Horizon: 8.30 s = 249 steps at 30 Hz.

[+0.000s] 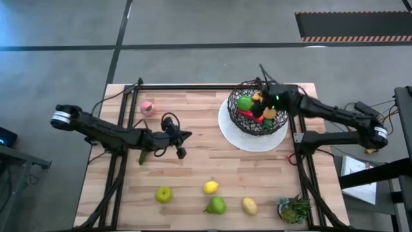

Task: Build produce basket
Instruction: Put the green chili pepper into the black wire basket, then put the bottom yellow lemon into the black wire basket

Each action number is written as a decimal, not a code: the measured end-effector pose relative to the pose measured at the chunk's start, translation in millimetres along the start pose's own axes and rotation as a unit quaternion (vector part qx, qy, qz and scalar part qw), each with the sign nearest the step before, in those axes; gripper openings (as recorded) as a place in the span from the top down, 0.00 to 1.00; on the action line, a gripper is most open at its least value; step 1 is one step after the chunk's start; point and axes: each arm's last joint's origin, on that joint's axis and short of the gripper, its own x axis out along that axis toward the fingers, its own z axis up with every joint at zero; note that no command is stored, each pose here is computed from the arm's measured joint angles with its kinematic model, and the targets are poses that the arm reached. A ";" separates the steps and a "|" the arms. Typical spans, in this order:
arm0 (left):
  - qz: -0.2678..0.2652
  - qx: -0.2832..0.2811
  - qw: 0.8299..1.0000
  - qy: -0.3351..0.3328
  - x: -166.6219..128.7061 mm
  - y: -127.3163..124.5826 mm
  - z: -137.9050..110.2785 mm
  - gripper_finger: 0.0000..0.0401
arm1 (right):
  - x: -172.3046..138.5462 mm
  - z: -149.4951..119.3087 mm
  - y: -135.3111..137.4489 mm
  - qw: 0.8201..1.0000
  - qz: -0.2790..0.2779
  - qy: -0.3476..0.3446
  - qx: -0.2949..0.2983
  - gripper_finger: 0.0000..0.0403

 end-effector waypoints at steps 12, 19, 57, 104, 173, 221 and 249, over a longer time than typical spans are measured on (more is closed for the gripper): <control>0.119 -0.052 0.949 0.289 -57.8 18.0 17.0 0.99 | -23.4 -44.4 116.4 0.954 0.245 -0.150 -0.091 0.57; 0.202 -0.126 0.857 0.457 -81.2 34.5 -10.7 0.99 | -27.4 -86.8 156.8 0.953 0.225 -0.119 -0.164 0.60; 0.295 -0.218 0.823 0.434 -33.3 36.7 -80.2 0.44 | -52.9 -144.3 192.5 0.947 0.219 -0.113 -0.205 0.81; -0.244 0.064 0.958 -0.137 122.9 -48.2 189.1 0.76 | -181.8 -181.8 141.7 0.923 0.257 -0.226 -0.179 0.89; -0.137 0.139 0.980 0.037 221.2 -3.3 151.2 0.51 | -166.3 -173.7 133.2 0.940 0.177 -0.267 -0.118 0.89; -0.092 0.030 0.995 0.007 35.5 -64.8 -62.6 0.51 | -130.2 -170.7 316.4 0.924 0.136 0.351 -0.063 0.20; -0.141 0.043 0.989 0.020 26.1 -74.0 -69.6 0.51 | -65.4 -217.6 328.7 0.863 0.067 0.496 -0.068 0.44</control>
